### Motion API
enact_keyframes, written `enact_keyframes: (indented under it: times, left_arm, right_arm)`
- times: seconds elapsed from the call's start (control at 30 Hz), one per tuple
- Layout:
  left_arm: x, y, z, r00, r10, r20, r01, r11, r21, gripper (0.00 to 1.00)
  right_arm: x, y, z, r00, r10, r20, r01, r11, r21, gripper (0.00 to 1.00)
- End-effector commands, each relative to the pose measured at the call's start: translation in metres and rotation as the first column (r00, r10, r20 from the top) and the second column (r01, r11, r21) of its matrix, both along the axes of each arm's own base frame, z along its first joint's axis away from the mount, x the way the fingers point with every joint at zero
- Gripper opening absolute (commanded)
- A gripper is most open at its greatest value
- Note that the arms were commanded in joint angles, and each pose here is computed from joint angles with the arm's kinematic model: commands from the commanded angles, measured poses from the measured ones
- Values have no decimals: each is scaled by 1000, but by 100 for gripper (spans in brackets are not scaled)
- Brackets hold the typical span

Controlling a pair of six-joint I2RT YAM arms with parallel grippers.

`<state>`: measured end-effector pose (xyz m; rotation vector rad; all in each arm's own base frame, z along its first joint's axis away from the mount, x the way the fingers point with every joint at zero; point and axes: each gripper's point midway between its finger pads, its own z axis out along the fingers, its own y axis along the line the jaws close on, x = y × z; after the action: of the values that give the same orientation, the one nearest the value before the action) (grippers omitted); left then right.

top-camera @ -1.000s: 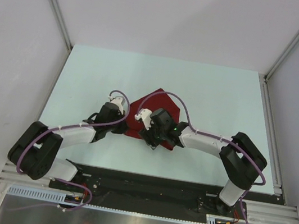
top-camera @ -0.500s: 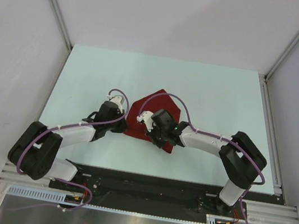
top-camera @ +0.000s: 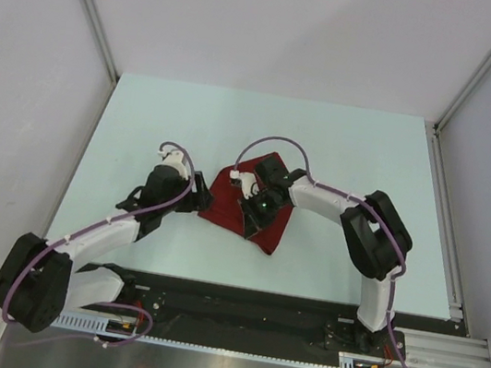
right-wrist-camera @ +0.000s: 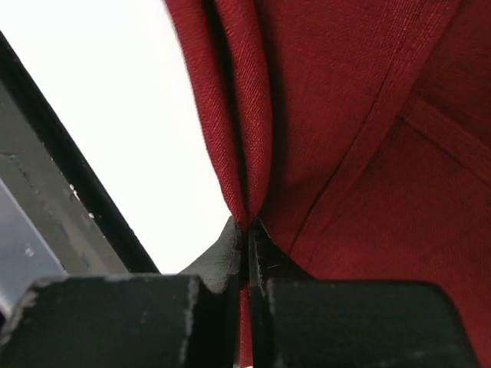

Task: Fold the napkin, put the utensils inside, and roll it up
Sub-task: Roll the napkin with the utensil

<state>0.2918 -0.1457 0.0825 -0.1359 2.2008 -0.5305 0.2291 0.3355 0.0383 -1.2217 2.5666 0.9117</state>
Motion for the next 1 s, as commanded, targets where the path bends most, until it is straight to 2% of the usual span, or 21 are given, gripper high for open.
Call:
enact_keyframes:
  times: [0.0,0.33,0.7,0.97]
  left_arm:
    - [-7,2,1,999,-17,51,18,1000,-17,80]
    - [-9,-6,-12,995,-90,51,91,996,-8,79]
    - [0,-14,-29,991,-135,22,135,991,17,77]
    - [3,-17,-38,990,-140,4,140,990,15,76]
  right_arm:
    - [-14,-1,-7,985,1,-170,-2,1000,-4,0]
    - [2,-10,-19,947,-40,-319,58,997,46,0]
    - [12,-16,-25,908,-56,-415,98,992,80,0]
    - [15,-23,-34,890,-78,-448,117,991,60,0]
